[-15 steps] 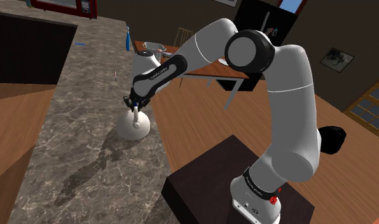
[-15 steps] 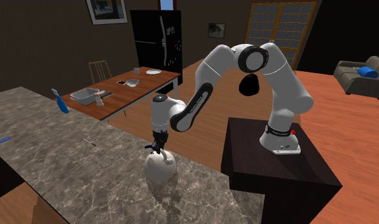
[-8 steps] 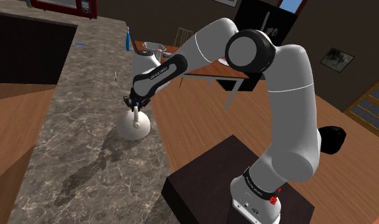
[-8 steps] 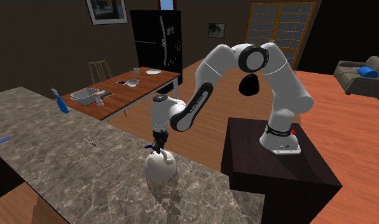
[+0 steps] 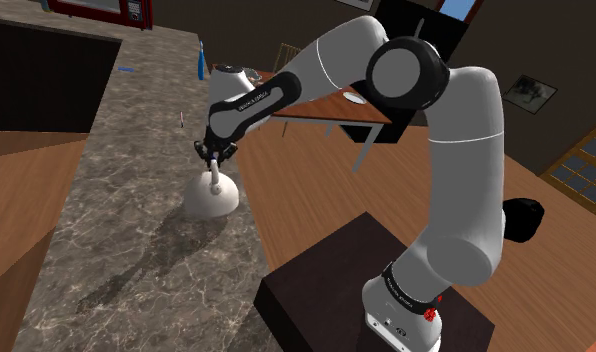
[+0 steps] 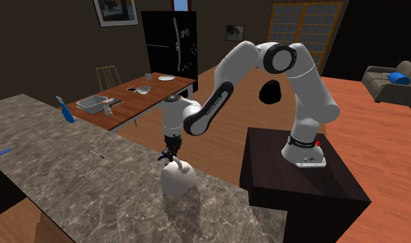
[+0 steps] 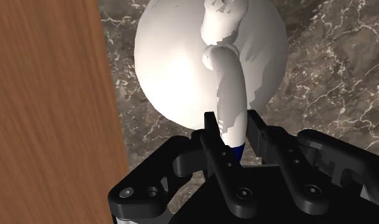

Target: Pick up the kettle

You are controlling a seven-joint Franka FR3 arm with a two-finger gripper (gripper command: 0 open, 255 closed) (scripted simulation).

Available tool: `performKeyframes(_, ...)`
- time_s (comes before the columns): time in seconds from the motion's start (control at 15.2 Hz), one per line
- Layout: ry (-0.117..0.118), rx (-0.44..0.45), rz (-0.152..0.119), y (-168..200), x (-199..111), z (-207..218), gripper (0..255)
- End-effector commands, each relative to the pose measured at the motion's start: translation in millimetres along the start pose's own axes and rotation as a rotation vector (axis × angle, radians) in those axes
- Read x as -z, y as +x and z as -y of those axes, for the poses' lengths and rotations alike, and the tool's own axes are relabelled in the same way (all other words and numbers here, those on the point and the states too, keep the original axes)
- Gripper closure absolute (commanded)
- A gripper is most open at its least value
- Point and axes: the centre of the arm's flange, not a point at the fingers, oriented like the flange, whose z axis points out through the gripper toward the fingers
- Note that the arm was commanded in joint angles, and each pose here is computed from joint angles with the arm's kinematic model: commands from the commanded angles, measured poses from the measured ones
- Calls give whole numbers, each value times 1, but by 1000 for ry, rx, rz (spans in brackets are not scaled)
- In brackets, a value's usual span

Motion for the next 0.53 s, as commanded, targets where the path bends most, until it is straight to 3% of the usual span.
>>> performKeyframes(0.0, 1, 0, -2, 1, 12, 0, 255)
performKeyframes(0.46, 1, 0, -2, 4, 39, 1, 255)
